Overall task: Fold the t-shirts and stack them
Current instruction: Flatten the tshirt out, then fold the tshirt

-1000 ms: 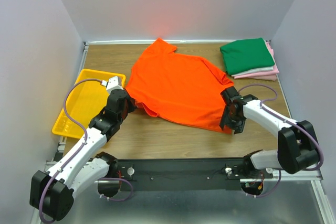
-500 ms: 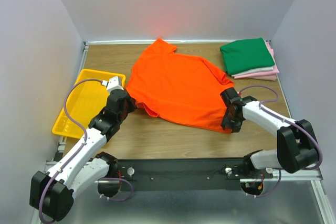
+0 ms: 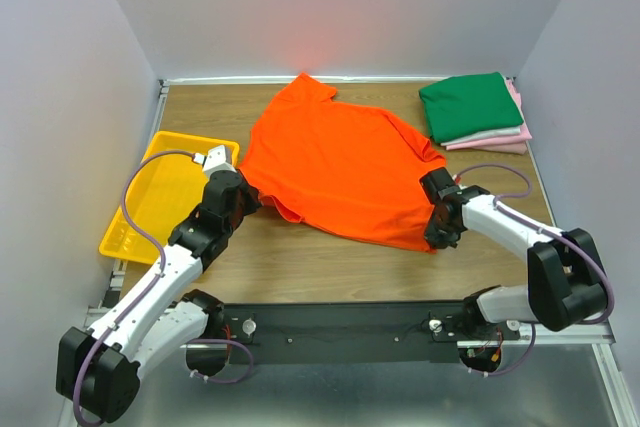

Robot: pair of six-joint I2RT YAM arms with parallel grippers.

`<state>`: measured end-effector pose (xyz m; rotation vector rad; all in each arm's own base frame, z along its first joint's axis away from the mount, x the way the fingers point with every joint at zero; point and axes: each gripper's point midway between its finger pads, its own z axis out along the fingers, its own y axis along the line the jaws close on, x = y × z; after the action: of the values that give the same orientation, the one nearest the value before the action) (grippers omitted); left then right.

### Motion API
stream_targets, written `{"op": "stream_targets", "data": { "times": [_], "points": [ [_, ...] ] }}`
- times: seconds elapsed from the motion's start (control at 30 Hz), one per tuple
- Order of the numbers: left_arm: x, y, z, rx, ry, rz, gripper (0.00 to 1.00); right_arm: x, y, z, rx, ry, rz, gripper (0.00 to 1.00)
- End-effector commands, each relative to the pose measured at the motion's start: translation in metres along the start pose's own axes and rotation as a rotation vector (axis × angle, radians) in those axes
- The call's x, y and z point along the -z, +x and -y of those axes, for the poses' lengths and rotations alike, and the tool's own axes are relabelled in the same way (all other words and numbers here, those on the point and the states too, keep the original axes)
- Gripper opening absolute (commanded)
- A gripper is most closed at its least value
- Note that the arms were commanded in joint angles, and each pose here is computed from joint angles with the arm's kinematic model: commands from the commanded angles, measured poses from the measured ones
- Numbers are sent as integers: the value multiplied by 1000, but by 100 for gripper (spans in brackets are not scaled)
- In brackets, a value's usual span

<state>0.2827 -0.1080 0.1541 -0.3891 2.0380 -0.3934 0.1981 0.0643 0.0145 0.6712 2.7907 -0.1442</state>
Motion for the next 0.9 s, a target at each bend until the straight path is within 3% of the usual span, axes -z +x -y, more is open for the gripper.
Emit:
{"op": "stream_targets", "data": {
  "times": [0.0, 0.27, 0.63, 0.87],
  "points": [
    [4, -5, 1, -2, 7, 25, 0, 6, 6, -11, 14, -77, -28, 0],
    [13, -9, 2, 32, 8, 29, 0, 28, 22, -8, 43, -119, -98, 0],
    [34, -11, 6, 76, 38, 38, 0, 45, 30, 12, 48, -94, -77, 0],
    [25, -18, 25, -9, 118, 57, 0, 51, 4, -7, 51, -141, 8, 0]
  ]
}}
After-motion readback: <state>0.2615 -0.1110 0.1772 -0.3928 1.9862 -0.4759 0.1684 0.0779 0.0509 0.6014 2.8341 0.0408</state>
